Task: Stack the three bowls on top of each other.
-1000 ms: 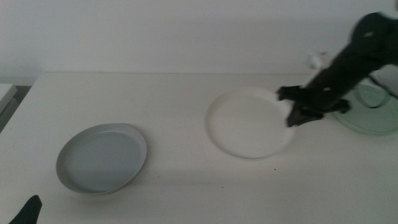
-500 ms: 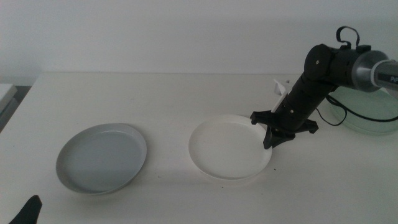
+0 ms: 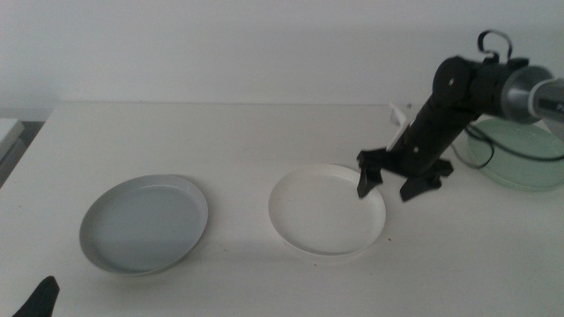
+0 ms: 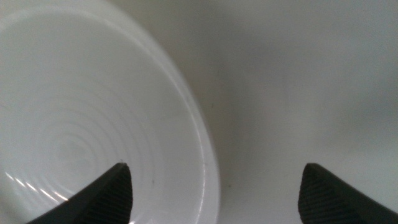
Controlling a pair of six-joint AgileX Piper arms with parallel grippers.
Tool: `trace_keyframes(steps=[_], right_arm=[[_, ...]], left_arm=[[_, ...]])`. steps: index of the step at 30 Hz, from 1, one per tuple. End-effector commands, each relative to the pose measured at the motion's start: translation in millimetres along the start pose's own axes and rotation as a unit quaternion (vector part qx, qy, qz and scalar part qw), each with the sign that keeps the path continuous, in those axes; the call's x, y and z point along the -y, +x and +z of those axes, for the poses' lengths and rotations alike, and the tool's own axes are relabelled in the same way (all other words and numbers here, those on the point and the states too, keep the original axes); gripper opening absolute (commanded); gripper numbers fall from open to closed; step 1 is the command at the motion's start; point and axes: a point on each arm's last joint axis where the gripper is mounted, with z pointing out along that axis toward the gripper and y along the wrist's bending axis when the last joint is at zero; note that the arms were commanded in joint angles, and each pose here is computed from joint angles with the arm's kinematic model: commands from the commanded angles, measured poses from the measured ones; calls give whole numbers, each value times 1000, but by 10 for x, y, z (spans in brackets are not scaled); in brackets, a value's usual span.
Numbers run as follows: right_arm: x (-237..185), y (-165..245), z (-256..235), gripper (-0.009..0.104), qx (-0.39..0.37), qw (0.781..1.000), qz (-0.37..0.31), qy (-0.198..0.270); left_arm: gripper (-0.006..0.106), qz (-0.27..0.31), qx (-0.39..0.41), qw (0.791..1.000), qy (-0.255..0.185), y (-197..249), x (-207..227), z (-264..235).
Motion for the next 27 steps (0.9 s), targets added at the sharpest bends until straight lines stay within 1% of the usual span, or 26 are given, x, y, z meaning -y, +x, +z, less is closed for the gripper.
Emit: trace_keyframes(steps=[1, 4, 6, 10, 12, 16, 19, 22, 27], right_arm=[[26, -82, -309, 72, 40, 999, -15, 10], [161, -178, -727, 72, 75, 997, -14, 26], [354, -220, -1003, 72, 95, 994, -4, 54], [1006, -275, -1470, 72, 141, 982, 48, 120], [1362, -264, -1561, 72, 158, 974, 92, 132], [2085, -192, -1555, 72, 175, 957, 181, 141], [2510, -101, -1427, 72, 160, 950, 228, 142], [2758, -86, -1222, 68, 152, 946, 246, 145], [2929, -116, -901, 61, 139, 946, 253, 146]], left_arm=[[94, -4, 8, 1000, 0, -15, -1, -3], [94, -4, 8, 1000, 0, -15, -1, -3], [94, -4, 8, 1000, 0, -15, -1, -3], [94, -4, 8, 1000, 0, -15, -1, -3], [94, -4, 8, 1000, 0, -15, -1, -3], [94, -4, 8, 1000, 0, -15, -1, -3], [94, -4, 8, 1000, 0, -15, -1, -3], [94, -4, 8, 1000, 0, -15, -1, -3], [94, -4, 8, 1000, 0, -15, -1, -3]])
